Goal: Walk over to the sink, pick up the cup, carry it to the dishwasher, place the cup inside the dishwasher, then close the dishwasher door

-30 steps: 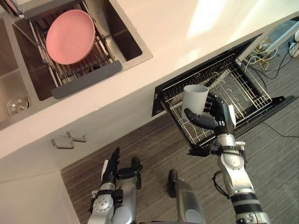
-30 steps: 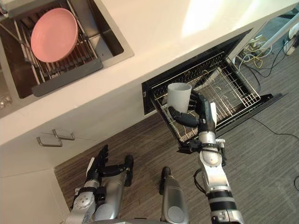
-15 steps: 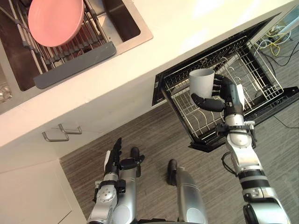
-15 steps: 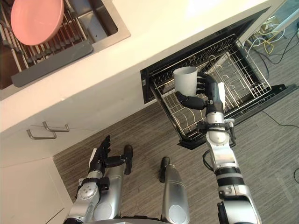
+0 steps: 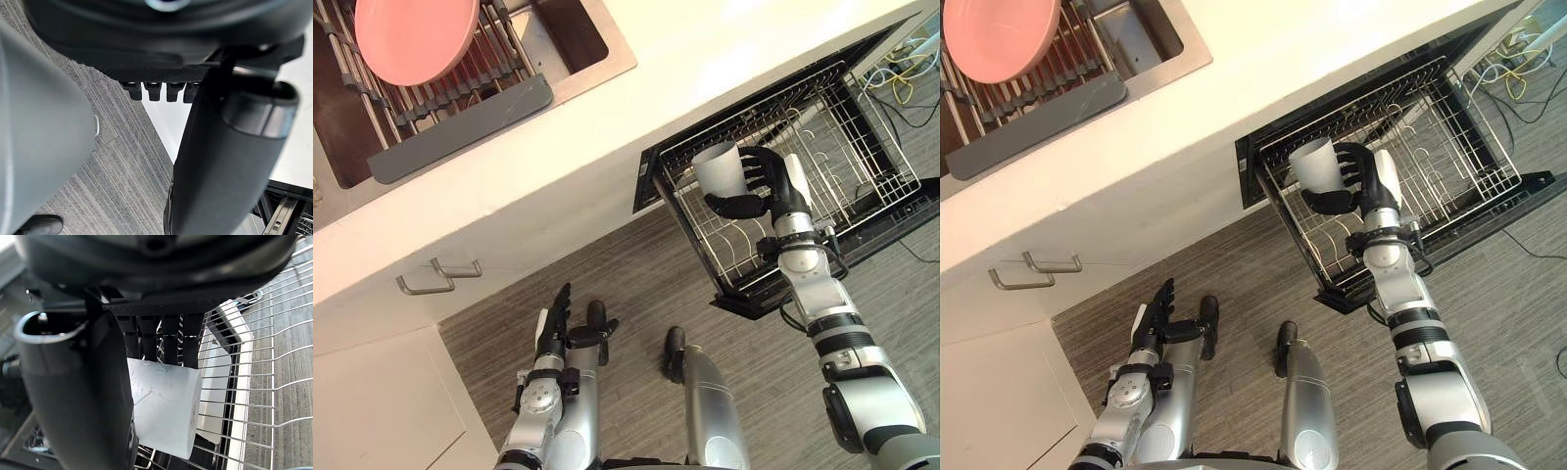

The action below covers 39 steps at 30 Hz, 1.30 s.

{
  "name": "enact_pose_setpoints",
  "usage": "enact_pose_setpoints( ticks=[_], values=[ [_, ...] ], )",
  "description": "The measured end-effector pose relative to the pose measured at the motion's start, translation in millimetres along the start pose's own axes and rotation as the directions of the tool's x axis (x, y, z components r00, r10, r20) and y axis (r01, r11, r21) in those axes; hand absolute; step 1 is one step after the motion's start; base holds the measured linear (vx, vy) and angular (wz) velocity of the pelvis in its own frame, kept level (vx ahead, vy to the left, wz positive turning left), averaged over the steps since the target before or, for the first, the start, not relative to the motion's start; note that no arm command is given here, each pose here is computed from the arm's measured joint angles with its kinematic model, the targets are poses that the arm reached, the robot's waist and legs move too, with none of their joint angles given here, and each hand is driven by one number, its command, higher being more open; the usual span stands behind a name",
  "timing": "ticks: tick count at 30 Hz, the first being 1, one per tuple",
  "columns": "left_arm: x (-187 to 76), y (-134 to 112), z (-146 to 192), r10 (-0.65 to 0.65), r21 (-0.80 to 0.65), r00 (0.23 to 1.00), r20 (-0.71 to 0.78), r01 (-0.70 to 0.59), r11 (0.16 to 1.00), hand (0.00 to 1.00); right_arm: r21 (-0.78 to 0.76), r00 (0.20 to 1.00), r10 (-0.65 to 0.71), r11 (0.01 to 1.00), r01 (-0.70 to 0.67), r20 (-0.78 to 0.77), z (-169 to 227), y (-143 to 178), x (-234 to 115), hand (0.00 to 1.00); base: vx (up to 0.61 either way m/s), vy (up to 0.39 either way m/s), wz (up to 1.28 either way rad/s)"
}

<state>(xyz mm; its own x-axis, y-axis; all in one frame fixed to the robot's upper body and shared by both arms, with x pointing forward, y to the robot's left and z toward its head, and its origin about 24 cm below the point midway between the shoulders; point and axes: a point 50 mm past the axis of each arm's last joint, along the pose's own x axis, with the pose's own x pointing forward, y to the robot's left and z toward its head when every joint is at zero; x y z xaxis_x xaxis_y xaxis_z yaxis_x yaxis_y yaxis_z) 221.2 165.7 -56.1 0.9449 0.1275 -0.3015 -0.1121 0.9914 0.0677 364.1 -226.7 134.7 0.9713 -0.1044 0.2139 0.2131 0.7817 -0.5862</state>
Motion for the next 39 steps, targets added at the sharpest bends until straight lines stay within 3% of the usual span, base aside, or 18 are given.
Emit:
enact_pose_setpoints(
  ticks=[12,13,30,39],
  values=[
    [6,-4,3,0.014,-0.022,1.000,-0.002,-0.014,1.000,1.00,-0.089,0.994,0.044,0.995,-0.053,-0.100,-10,7,13,0.00,0.00,-0.002,0.03],
    [7,-4,3,0.018,-0.024,1.000,0.000,-0.018,1.000,1.00,-0.090,0.994,0.044,0.994,-0.054,-0.104,-11,7,13,1.00,0.00,0.000,0.00],
    [12,-11,13,0.020,-0.042,0.999,0.028,-0.019,0.999,1.00,-0.068,0.994,0.031,0.997,-0.039,-0.109,-4,10,18,1.00,0.00,0.000,0.00],
    [12,-12,12,0.019,-0.046,1.000,0.023,-0.018,0.999,1.00,0.061,0.997,0.002,0.998,-0.007,0.078,29,24,-7,1.00,-0.04,-0.019,-0.04]
  ],
)
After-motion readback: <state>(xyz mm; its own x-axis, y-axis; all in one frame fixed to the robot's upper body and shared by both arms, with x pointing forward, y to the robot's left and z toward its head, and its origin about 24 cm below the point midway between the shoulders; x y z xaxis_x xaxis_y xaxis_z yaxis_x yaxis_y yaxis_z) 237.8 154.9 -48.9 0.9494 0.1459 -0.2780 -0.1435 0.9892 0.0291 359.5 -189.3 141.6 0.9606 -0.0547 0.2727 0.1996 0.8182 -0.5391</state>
